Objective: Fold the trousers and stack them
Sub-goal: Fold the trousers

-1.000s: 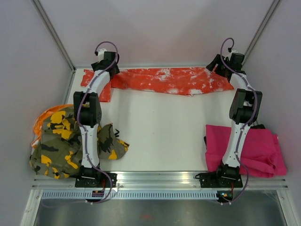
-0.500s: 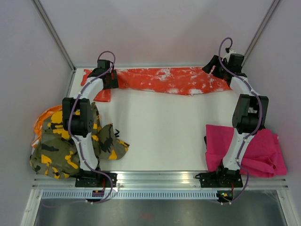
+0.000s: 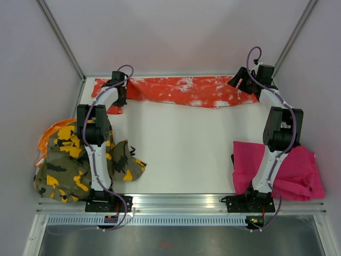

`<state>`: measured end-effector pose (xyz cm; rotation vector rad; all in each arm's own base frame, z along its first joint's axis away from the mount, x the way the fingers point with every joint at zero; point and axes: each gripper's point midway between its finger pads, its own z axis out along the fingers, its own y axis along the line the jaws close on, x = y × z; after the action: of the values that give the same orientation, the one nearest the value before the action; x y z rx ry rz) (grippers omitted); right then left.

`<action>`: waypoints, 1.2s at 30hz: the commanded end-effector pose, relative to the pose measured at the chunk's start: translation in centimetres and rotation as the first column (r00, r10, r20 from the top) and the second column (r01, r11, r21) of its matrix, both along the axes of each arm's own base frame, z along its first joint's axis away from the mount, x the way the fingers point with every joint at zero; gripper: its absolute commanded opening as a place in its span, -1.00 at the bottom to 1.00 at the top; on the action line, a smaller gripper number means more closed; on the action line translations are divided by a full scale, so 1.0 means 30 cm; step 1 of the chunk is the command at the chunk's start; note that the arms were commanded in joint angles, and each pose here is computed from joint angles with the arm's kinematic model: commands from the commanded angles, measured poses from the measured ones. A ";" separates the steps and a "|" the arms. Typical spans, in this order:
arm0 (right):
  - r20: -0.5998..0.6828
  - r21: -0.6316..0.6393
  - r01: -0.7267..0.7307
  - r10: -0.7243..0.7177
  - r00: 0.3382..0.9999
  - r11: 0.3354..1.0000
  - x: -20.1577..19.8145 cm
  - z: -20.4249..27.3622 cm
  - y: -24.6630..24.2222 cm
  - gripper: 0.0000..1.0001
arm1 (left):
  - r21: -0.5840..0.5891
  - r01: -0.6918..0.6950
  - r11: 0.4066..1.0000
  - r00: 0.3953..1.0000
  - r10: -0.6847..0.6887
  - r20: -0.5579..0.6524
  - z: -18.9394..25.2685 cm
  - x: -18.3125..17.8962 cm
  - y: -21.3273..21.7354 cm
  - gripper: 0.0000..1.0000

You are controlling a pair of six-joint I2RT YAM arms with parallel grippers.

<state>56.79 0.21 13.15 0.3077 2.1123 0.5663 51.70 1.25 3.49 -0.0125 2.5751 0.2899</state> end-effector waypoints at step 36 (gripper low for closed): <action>-0.024 0.031 -0.079 0.080 0.997 0.996 0.108 -0.131 0.072 0.65 | -0.256 -0.360 0.897 0.744 0.442 0.502 0.563 0.342 0.531 0.96</action>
<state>59.87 1.74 8.41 0.2937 2.1678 0.6279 62.68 15.56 14.77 -0.5535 2.1160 0.1449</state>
